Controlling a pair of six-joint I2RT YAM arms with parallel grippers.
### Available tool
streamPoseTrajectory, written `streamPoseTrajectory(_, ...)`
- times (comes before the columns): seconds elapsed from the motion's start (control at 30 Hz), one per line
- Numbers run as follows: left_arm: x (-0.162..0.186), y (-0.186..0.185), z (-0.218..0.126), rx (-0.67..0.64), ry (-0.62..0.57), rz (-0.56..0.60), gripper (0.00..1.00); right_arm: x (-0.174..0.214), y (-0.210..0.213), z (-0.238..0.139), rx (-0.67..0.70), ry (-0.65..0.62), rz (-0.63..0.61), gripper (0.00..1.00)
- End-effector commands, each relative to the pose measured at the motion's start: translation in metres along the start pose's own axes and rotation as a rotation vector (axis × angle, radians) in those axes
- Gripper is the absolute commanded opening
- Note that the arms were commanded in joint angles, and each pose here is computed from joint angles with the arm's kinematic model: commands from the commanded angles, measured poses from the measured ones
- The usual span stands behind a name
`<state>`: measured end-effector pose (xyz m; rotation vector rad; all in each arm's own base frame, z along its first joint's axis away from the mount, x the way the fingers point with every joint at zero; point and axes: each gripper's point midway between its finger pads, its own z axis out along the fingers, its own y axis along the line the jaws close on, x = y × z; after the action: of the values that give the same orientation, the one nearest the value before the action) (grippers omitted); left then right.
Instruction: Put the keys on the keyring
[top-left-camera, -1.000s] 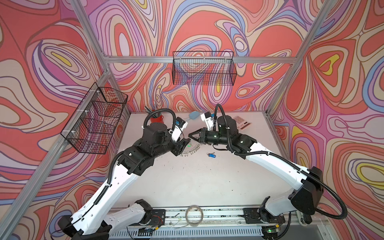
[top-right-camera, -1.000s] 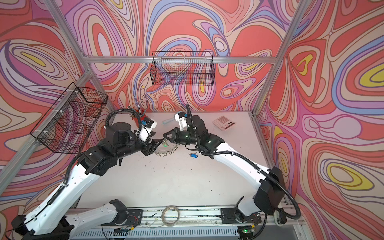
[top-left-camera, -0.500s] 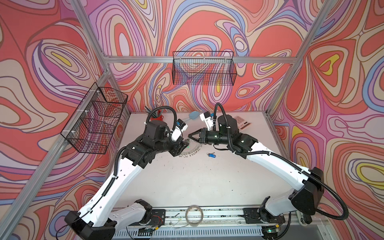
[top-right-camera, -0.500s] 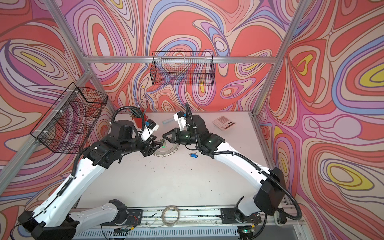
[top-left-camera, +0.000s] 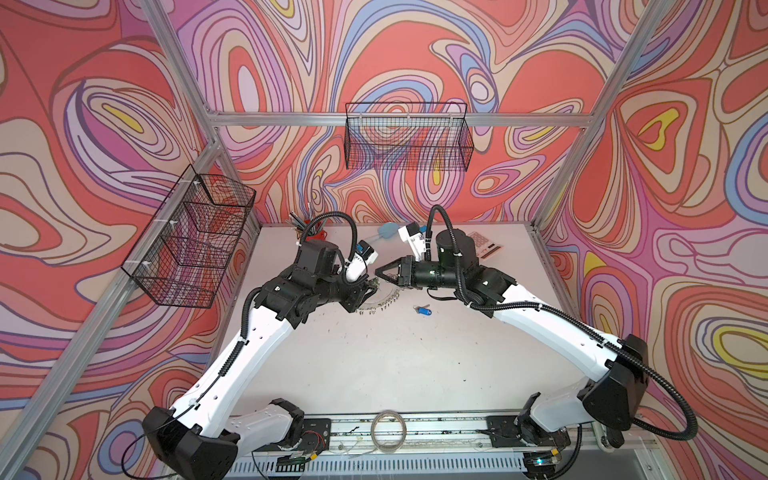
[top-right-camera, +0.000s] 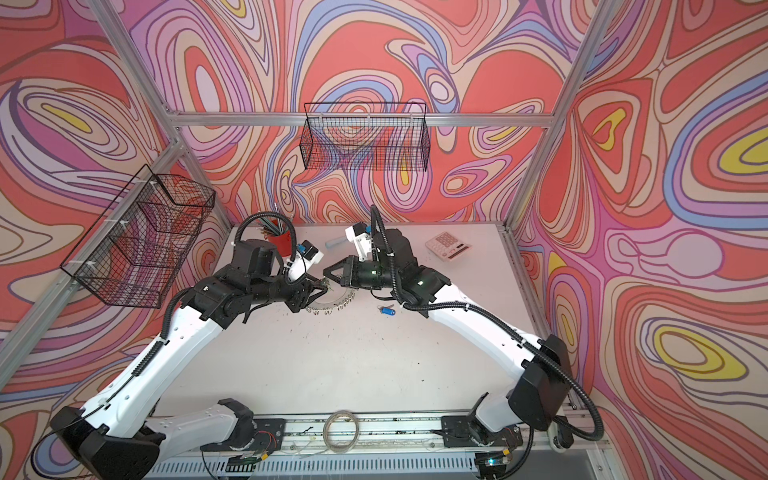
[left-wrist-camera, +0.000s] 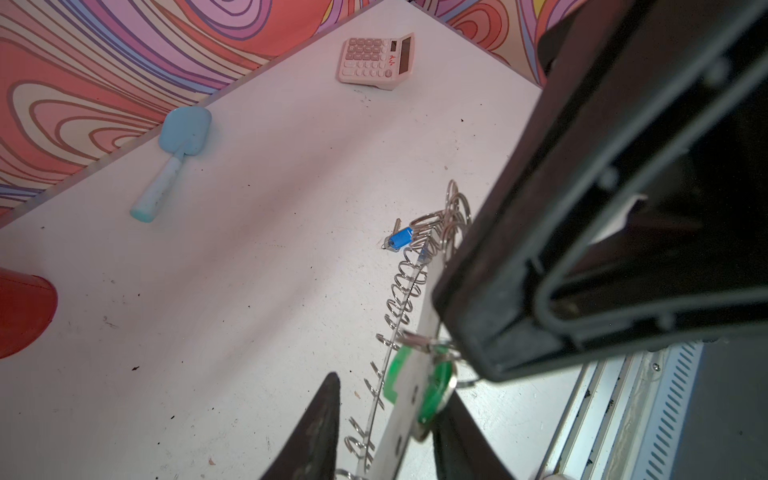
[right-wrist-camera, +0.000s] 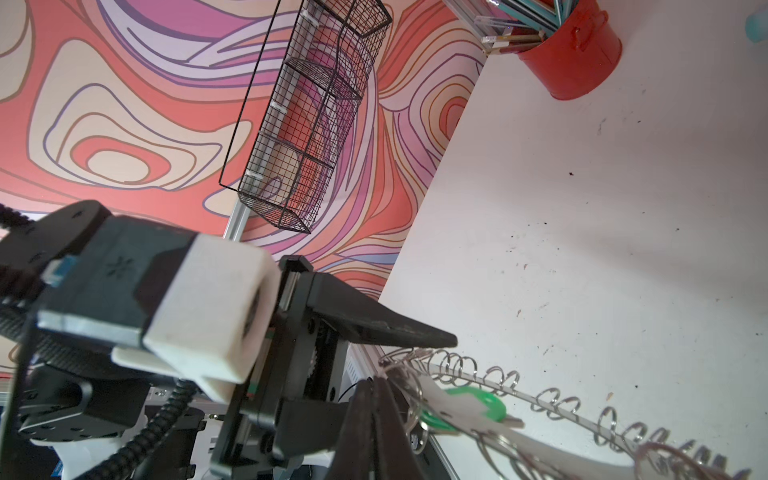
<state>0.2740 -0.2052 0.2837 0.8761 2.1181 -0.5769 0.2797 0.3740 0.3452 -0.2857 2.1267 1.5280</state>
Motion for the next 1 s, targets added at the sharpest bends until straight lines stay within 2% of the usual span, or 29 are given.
streamPoseTrajectory(0.0,-0.002,-0.002,0.004,0.029,-0.012,-0.002,0.25,-0.015,0.038,-0.014,-0.097,-0.049,-0.054,0.00)
streamPoseTrajectory(0.07,-0.002,-0.003,0.004,0.039,-0.015,-0.007,0.19,-0.015,0.038,-0.014,-0.100,-0.048,-0.055,0.00)
streamPoseTrajectory(0.3,-0.007,-0.009,0.000,0.080,-0.051,-0.025,0.11,-0.013,0.037,-0.012,-0.103,-0.041,-0.050,0.00)
streamPoseTrajectory(0.4,-0.005,-0.012,-0.001,0.095,-0.054,-0.028,0.00,-0.013,0.037,-0.012,-0.105,-0.039,-0.051,0.00)
streamPoseTrajectory(0.53,0.000,-0.016,-0.001,0.134,-0.032,-0.032,0.00,-0.010,0.034,-0.015,-0.076,-0.020,-0.106,0.00)
streamPoseTrajectory(0.57,0.001,-0.017,-0.001,0.148,-0.027,-0.033,0.00,-0.010,0.032,-0.018,-0.057,-0.016,-0.130,0.08)
streamPoseTrajectory(0.63,0.003,-0.023,-0.001,0.192,-0.015,-0.029,0.00,-0.014,0.025,-0.027,0.007,-0.011,-0.212,0.37)
streamPoseTrajectory(0.7,0.008,-0.031,-0.001,0.246,0.006,-0.018,0.00,-0.021,0.016,-0.043,0.090,-0.006,-0.321,0.50)
streamPoseTrajectory(0.83,0.016,-0.057,-0.006,0.421,0.056,0.008,0.00,-0.027,0.004,-0.063,0.205,0.065,-0.521,0.65)
streamPoseTrajectory(0.97,0.011,-0.074,-0.013,0.550,0.074,-0.011,0.00,-0.004,-0.009,-0.059,0.183,0.215,-0.656,0.71)
